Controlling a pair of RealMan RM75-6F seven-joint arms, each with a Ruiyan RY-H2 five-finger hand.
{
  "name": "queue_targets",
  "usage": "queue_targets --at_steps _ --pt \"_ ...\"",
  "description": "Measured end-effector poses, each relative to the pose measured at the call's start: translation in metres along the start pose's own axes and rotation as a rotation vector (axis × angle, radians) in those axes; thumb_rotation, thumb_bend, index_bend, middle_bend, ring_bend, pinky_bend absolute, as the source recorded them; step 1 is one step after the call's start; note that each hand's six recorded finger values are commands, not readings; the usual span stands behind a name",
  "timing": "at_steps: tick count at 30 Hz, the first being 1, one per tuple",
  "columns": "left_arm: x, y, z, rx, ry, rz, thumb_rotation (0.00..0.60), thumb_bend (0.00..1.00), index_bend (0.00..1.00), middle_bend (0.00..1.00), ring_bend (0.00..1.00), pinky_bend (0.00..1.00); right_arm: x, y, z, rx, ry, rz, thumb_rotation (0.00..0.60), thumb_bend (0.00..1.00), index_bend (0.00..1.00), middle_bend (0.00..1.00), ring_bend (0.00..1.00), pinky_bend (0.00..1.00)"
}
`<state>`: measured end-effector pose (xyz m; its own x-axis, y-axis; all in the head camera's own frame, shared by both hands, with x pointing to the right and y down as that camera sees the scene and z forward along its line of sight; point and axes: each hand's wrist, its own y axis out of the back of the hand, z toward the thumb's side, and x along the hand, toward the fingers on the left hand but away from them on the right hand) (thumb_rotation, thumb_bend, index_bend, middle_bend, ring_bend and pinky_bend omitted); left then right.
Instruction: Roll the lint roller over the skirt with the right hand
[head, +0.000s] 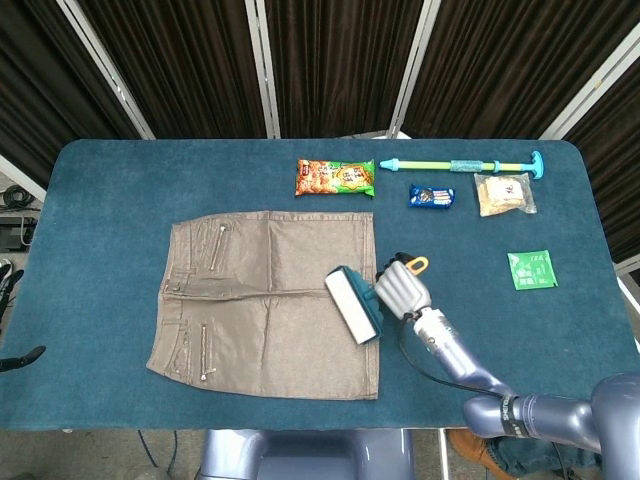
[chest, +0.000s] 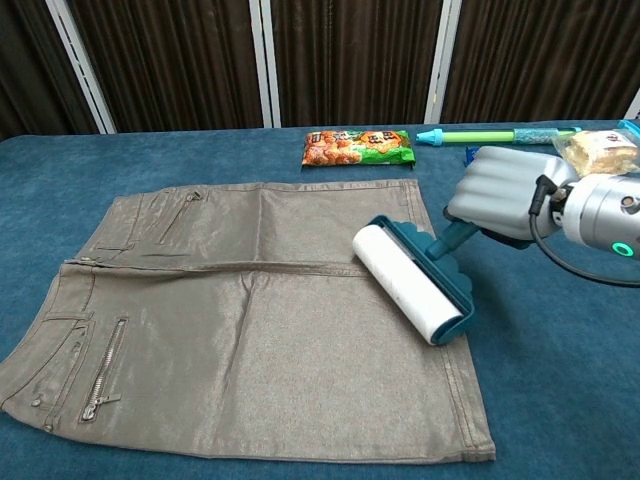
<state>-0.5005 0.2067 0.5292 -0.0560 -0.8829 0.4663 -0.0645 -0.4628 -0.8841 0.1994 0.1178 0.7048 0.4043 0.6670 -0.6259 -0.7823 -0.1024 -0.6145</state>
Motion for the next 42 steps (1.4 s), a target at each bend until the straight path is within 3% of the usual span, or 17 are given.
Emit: queue_targets --at_steps 5,12,29,36,42 --pt "0.000 0.000 0.001 -0.002 -0.002 -0.002 0.600 0.00 0.00 0.00 0.00 0.00 0.003 0.000 0.000 -0.002 0.003 0.000 0.600 1.00 0.47 0.56 0.46 0.50" --pt "0.000 0.001 0.000 -0.005 -0.001 0.000 0.600 0.00 0.00 0.00 0.00 0.00 0.005 0.023 0.019 0.004 0.045 -0.049 0.600 1.00 0.47 0.56 0.46 0.50" --pt "0.000 0.004 -0.006 -0.017 0.005 0.002 0.600 0.00 0.00 0.00 0.00 0.00 0.020 0.120 0.103 0.018 0.208 -0.221 0.600 1.00 0.47 0.56 0.46 0.50" --pt "-0.001 0.006 -0.008 -0.021 0.009 0.006 0.600 0.00 0.00 0.00 0.00 0.00 0.018 0.113 0.103 0.041 0.190 -0.196 0.600 1.00 0.47 0.56 0.46 0.50" --pt "0.000 0.004 -0.007 -0.015 0.008 0.001 0.600 0.00 0.00 0.00 0.00 0.00 0.012 0.086 0.077 0.061 0.131 -0.140 0.600 1.00 0.47 0.56 0.46 0.50"
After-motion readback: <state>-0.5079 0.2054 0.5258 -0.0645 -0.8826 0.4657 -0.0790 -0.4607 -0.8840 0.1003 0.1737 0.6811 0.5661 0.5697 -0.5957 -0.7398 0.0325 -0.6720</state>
